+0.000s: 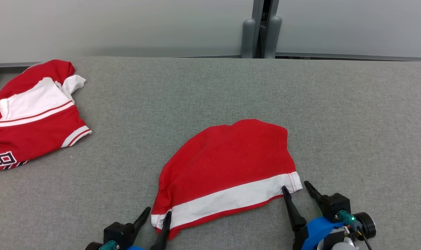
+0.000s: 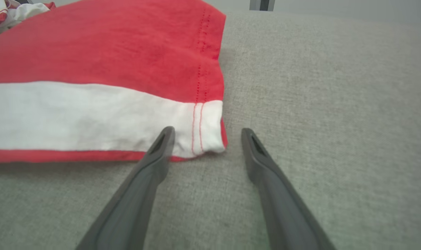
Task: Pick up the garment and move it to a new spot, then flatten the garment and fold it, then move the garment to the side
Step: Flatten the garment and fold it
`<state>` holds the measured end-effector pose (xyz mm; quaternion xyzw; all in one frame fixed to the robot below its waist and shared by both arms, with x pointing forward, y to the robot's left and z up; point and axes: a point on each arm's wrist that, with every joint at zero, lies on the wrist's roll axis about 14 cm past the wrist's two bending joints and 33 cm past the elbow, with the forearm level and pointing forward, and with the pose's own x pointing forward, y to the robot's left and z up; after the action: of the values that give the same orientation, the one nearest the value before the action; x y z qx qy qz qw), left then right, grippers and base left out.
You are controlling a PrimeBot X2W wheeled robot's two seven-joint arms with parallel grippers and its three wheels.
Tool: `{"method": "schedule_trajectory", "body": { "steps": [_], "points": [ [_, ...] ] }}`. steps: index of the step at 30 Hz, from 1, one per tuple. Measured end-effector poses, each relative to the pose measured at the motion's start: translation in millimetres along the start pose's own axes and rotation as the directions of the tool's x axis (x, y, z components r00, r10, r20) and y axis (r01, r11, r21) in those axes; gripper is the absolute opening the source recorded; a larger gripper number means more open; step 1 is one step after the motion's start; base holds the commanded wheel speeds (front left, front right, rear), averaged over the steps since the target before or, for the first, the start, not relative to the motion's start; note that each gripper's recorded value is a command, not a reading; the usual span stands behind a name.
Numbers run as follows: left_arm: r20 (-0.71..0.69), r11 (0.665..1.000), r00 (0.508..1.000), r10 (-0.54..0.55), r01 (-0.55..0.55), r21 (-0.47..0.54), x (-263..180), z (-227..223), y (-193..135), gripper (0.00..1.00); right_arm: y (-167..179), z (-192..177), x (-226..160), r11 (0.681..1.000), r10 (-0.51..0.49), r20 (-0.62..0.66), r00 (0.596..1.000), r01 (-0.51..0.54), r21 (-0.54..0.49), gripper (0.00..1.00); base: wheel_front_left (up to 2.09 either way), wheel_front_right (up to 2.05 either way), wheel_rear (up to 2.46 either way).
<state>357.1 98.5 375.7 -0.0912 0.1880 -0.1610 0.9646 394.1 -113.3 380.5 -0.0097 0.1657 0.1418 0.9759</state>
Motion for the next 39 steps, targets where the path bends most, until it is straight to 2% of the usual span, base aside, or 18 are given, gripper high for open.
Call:
{"method": "schedule_trajectory", "body": {
  "steps": [4, 5, 6, 7, 8, 9, 10, 11, 18, 24, 28, 32, 39],
  "points": [
    [0.006, 1.0, 1.0, -0.011, 0.011, 0.001, -3, 0, -5, 1.0, 2, -5, 0, 1.0, 0.006, -0.02, 1.0, -0.006, 0.007, 1.0, 0.0, 0.0, 0.0],
    [0.006, 1.0, 1.0, -0.014, 0.014, 0.002, -3, 0, -6, 0.95, 3, -5, 1, 1.0, 0.009, -0.021, 1.0, -0.009, 0.008, 1.0, 0.0, 0.0, 0.0],
    [0.004, 1.0, 1.0, -0.017, 0.017, 0.003, -3, 0, -7, 0.85, 4, -5, 2, 1.0, 0.012, -0.021, 1.0, -0.012, 0.007, 1.0, 0.0, 0.0, 0.0],
    [0.002, 1.0, 1.0, -0.021, 0.021, 0.004, -3, -1, -8, 0.45, 5, -5, 2, 1.0, 0.015, -0.022, 1.0, -0.015, 0.011, 0.88, 0.0, 0.0, 0.0],
    [0.0, 1.0, 1.0, -0.025, 0.025, 0.002, -2, -1, -10, 0.13, 6, -5, 3, 1.0, 0.018, -0.022, 1.0, -0.018, 0.012, 0.56, 0.0, 0.0, 0.0],
    [-0.002, 1.0, 1.0, -0.029, 0.029, 0.001, -2, -2, -11, 0.0, 7, -4, 3, 1.0, 0.02, -0.02, 1.0, -0.02, 0.015, 0.31, 0.0, 0.0, 0.0],
    [-0.004, 0.999, 0.999, -0.033, 0.033, 0.001, -2, -2, -12, 0.0, 7, -4, 3, 1.0, 0.021, -0.02, 1.0, -0.021, 0.017, 0.08, 0.0, 0.0, 0.0],
    [-0.004, 0.999, 0.999, -0.035, 0.035, 0.001, -1, -2, -13, 0.0, 7, -3, 3, 1.0, 0.022, -0.018, 1.0, -0.022, 0.021, 0.0, 0.0, 0.0, 0.0],
    [0.02, 0.998, 0.998, -0.068, 0.068, 0.008, 1, 7, -22, 0.0, 8, 22, 4, 0.999, 0.02, 0.065, 0.998, -0.022, 0.034, 0.0, 0.0, 0.0, 0.0],
    [0.116, 0.994, 0.988, -0.101, 0.096, 0.048, 3, 40, -26, 0.0, 5, 53, -1, 1.0, 0.01, 0.169, 0.986, -0.013, 0.017, 0.0, 0.0, 0.0, 0.0],
    [0.202, 0.984, 0.968, -0.148, 0.124, 0.127, 15, 79, -28, 0.0, 1, 85, 3, 1.0, 0.008, 0.257, 0.966, 0.0, -0.03, 0.0, 0.0, 0.0, 0.0],
    [0.298, 0.963, 0.93, -0.215, 0.151, 0.225, 39, 139, -33, 0.0, -8, 134, 20, 0.997, 0.014, 0.366, 0.931, 0.014, -0.073, 0.0, 0.0, 0.0, 0.0],
    [0.455, 0.901, 0.821, -0.344, 0.153, 0.405, 87, 275, -49, 0.0, -40, 262, 61, 0.984, 0.021, 0.581, 0.814, 0.084, -0.154, 0.0, 0.0, 0.0, 0.0]
  ]
}}
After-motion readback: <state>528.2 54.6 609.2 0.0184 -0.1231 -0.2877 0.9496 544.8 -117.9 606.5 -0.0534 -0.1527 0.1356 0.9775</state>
